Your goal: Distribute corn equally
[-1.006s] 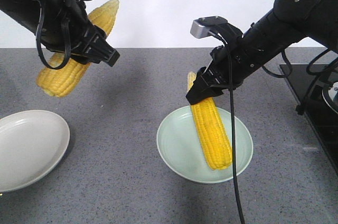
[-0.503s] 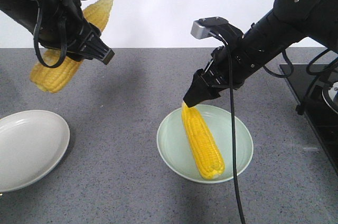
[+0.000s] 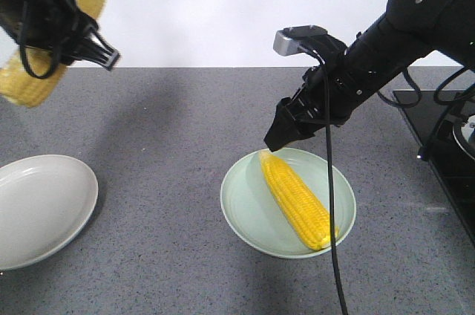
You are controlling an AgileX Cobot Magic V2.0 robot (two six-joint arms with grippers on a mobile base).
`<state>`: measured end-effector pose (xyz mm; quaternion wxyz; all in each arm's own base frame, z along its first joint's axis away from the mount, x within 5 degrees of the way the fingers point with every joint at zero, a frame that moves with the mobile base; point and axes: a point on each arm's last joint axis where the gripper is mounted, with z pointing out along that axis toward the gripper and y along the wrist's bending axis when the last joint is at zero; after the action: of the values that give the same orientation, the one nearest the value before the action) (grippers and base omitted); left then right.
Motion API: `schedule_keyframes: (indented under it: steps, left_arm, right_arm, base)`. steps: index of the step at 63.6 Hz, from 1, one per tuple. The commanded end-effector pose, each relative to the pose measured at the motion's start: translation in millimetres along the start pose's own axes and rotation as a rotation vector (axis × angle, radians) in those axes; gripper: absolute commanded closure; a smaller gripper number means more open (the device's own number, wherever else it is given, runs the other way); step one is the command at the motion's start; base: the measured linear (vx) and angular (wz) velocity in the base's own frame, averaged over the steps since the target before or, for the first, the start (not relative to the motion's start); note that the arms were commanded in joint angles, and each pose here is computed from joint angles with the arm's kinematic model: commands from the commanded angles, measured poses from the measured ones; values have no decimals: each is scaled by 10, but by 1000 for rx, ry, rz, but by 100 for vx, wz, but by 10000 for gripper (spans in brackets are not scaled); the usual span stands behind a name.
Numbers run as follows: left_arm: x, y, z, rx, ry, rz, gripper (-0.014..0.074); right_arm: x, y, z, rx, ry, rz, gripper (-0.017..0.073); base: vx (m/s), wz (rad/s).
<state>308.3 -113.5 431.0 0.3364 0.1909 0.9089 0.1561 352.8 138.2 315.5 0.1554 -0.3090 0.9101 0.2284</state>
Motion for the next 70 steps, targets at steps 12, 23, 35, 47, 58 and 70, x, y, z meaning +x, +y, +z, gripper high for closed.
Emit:
schedule_keyframes:
  steps: [12, 23, 35, 47, 58, 70]
  left_arm:
    - [165, 577, -13, -97, 7, -184, 600]
    - [384, 667, 314, -79, 108, -229, 600]
    - [613, 571, 707, 6, 149, -268, 600]
    - [790, 406, 956, 54, 206, -258, 600]
    - [945, 292, 1149, 71, 284, -233, 600]
    - [1014, 232, 1272, 82, 339, -220, 598]
  right_arm:
    - [6, 493, -864, 59, -286, -123, 288]
    - [104, 761, -1337, 127, -468, -179, 538]
    - [278, 1008, -1696, 159, -573, -226, 568]
    - [413, 1136, -1843, 165, -583, -255, 568]
    - [449, 1150, -1836, 155, -551, -260, 568]
    - [452, 1149, -1830, 153, -544, -260, 568]
  base:
    - [0, 0]
    - [0, 0]
    - [0, 0]
    - [0, 0]
    - [0, 0]
    - [0, 0]
